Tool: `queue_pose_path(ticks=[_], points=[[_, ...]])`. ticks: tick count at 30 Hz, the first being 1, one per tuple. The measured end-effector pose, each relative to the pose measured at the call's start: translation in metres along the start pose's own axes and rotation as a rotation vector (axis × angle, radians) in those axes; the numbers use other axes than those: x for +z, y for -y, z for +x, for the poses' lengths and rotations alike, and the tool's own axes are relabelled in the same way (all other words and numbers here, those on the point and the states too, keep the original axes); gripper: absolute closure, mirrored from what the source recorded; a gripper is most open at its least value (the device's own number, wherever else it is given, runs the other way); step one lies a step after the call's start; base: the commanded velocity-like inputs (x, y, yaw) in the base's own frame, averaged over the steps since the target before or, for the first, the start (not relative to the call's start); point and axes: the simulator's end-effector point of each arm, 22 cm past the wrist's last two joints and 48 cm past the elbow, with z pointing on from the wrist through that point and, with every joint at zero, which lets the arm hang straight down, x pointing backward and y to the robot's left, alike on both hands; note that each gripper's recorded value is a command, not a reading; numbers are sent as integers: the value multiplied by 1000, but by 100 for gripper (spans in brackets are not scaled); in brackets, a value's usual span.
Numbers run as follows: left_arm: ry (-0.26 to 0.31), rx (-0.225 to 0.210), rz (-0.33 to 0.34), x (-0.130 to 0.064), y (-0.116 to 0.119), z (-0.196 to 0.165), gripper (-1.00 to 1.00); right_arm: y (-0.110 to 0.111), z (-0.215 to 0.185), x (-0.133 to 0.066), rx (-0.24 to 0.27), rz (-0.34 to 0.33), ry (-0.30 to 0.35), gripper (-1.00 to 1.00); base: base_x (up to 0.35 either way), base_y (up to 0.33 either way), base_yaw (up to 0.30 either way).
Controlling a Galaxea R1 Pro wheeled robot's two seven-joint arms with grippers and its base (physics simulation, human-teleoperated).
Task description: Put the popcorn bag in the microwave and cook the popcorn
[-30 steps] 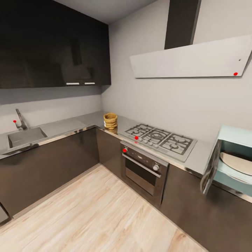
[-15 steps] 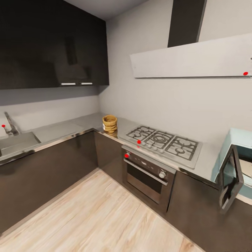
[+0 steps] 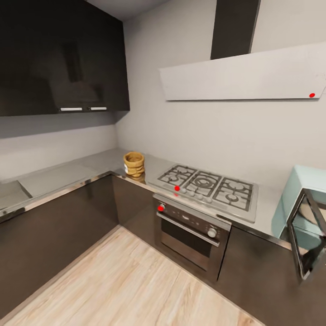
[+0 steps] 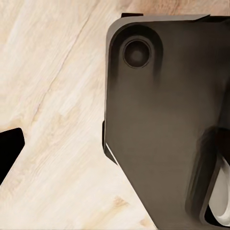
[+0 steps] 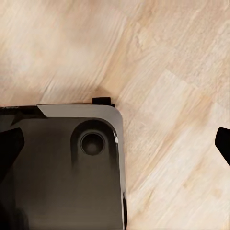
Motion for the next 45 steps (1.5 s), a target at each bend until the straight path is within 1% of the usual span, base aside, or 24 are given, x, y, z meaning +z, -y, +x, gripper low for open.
queue_pose_path(ticks=[8, 21, 43, 45], points=[[-1, -1, 0, 0, 0, 0, -100, 0, 0, 0, 0, 0, -1, -100, 191, 267, 4], [-2, -1, 1, 0, 1, 0, -100, 1, -1, 0, 0, 4, 3, -100, 169, 279, 108], [-6, 0, 3, 0, 2, 2, -100, 0, -1, 0, 2, 1, 4, -100, 168, 280, 7], [-7, 0, 2, 0, 2, 2, -100, 1, -5, 1, 4, 3, 12, -100, 168, 280, 0]])
